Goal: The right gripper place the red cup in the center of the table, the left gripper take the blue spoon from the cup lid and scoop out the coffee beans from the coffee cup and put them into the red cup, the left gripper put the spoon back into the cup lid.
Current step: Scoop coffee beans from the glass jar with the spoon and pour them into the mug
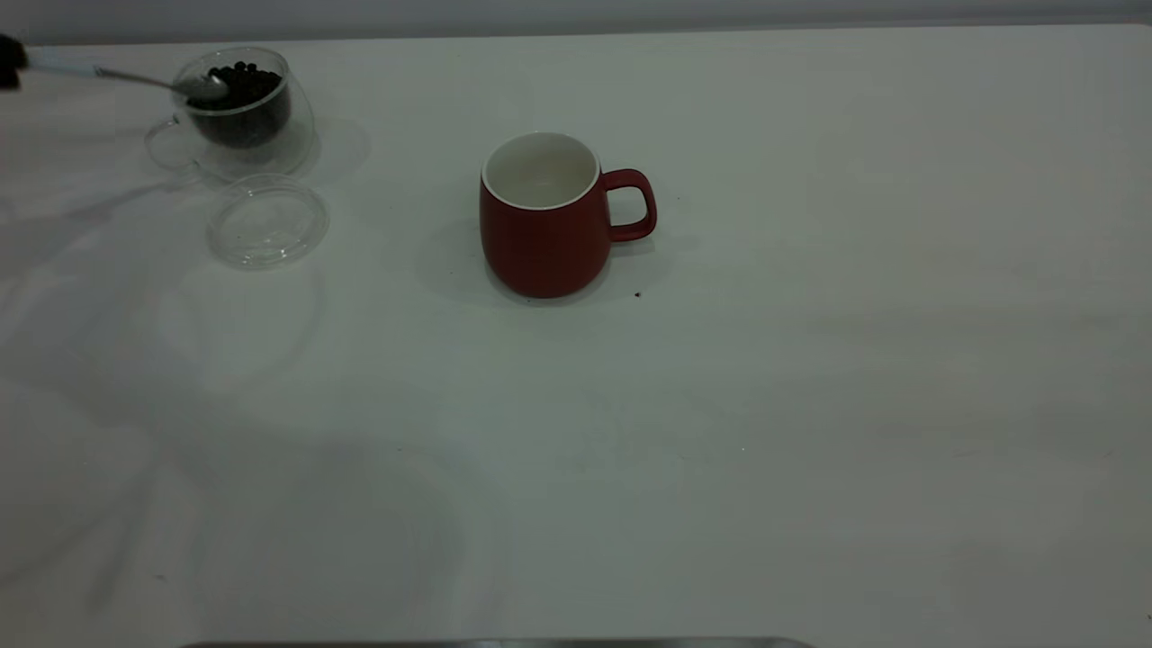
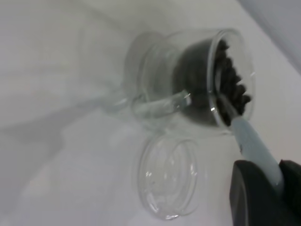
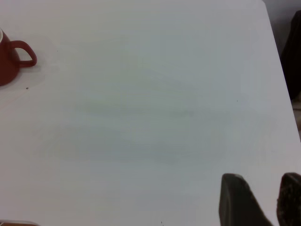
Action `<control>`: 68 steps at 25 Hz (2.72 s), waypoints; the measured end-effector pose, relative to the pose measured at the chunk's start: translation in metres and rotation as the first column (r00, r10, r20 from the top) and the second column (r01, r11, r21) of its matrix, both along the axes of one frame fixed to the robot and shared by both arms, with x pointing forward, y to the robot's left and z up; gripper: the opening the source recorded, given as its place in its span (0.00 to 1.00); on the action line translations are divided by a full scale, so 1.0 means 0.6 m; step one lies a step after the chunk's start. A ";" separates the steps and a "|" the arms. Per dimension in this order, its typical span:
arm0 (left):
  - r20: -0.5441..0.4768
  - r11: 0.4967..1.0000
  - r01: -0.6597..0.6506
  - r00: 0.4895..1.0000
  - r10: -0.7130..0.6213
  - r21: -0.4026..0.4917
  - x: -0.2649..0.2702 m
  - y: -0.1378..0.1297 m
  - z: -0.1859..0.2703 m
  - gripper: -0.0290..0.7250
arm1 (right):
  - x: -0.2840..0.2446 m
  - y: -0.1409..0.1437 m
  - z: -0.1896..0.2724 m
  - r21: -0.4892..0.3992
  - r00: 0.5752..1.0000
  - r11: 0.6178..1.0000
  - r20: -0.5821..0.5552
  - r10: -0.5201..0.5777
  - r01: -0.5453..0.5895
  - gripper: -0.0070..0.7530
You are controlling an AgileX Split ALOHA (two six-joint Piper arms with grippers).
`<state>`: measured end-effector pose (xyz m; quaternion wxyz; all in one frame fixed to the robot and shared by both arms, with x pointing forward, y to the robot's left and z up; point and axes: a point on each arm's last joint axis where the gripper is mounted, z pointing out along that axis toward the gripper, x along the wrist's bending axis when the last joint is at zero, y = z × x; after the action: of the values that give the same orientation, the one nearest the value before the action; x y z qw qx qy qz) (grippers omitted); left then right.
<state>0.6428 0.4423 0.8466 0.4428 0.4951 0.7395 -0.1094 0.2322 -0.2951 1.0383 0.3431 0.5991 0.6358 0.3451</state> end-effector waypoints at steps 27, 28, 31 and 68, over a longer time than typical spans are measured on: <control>0.006 0.989 -0.017 1.000 0.018 -0.144 -0.009 0.006 -0.035 0.20 | 0.000 0.000 0.000 0.000 1.000 1.000 0.000 0.000 0.000 0.33; 0.007 0.989 -0.014 1.000 0.015 -0.148 -0.009 0.006 -0.034 0.20 | 0.000 0.000 0.000 0.000 1.000 1.000 0.000 0.000 0.000 0.33; 0.012 0.986 0.000 1.000 0.002 -0.166 -0.010 0.003 -0.032 0.20 | 0.000 0.000 0.000 0.000 1.000 1.000 0.000 0.000 0.000 0.33; 0.022 0.947 0.040 0.999 -0.035 -0.320 -0.029 0.014 -0.014 0.20 | 0.000 0.000 0.000 0.000 1.000 1.000 0.000 0.000 0.000 0.33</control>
<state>0.6254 0.4509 0.8383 0.5212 0.4314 0.6987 -0.2324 0.2322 -0.2951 1.0383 0.3431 0.5991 0.6358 0.3451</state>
